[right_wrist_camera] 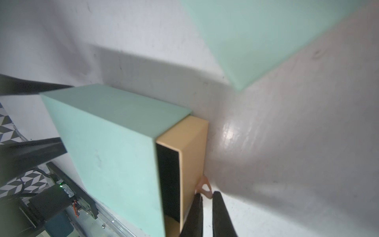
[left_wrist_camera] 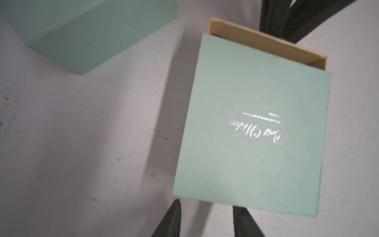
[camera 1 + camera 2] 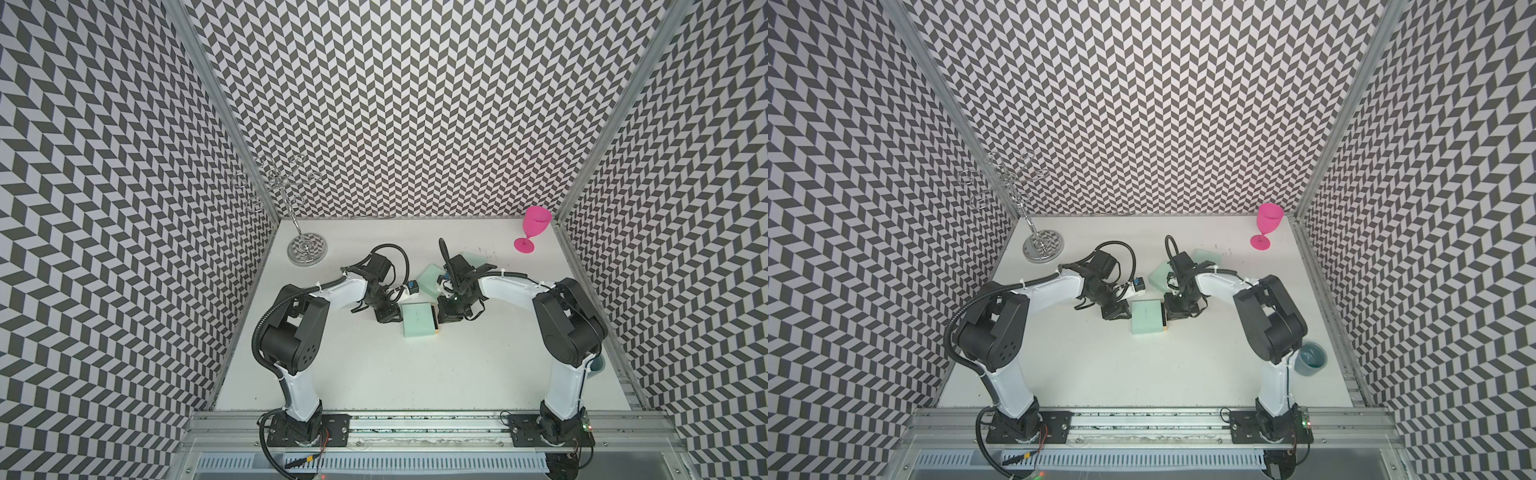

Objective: Place the earrings into the drawer-style jewelry box
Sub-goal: Close the drawer of the jewelry box, then reset both arms

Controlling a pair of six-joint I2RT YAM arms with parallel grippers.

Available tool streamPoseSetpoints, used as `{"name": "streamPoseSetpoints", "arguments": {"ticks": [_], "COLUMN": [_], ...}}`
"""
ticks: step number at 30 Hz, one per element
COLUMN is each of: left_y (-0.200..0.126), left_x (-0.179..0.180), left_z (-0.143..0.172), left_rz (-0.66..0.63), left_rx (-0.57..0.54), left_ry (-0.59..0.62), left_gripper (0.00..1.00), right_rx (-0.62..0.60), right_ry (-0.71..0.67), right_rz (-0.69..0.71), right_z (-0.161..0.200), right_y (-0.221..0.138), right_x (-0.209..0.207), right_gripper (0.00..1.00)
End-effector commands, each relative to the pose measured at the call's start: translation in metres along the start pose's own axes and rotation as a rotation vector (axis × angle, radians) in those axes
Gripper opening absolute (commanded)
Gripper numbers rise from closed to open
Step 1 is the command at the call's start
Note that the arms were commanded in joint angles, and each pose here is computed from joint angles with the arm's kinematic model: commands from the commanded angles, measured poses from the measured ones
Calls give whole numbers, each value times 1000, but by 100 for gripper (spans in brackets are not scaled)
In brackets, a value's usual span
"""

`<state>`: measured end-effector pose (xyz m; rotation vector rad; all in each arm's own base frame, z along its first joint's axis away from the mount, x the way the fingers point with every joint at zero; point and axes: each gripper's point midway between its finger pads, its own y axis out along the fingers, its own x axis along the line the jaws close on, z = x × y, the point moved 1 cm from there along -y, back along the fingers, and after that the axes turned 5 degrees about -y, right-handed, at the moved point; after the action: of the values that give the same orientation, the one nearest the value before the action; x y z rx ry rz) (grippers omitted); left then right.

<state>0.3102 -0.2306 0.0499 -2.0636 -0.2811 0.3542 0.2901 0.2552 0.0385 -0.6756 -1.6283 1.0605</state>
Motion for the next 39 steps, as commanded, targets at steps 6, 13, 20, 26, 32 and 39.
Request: {"name": "streamPoseSetpoints", "arguments": {"ticks": [6,13,20,26,32,39], "left_y": [-1,-4,-57,-137,-241,-330], "left_x": [-4,-1,19,34,67,99], "left_z": [-21,-16,-29,-64,-101,-86], "left_rz": [26,-3,-129,-281,-467,-656], "left_rx": [-62,-60,-135,-264,-530,-847], "left_ry": [29,24,41,39,-154,-480], "left_gripper": [44,48,65,75,81,94], "right_rx": [-8,-16,-167,-453,-892,-1222], "right_ry": [-48,-25,14,-39,-165,-237], "right_rz": [-56,0,189,177,171,307], "right_z": [-7,-10,-23,-57,-76,-49], "right_y": [2,-1,-48,-134,-248,-327], "right_x": [19,12,-19,-11,27,29], "right_gripper": [13,13,16,19,33,99]}}
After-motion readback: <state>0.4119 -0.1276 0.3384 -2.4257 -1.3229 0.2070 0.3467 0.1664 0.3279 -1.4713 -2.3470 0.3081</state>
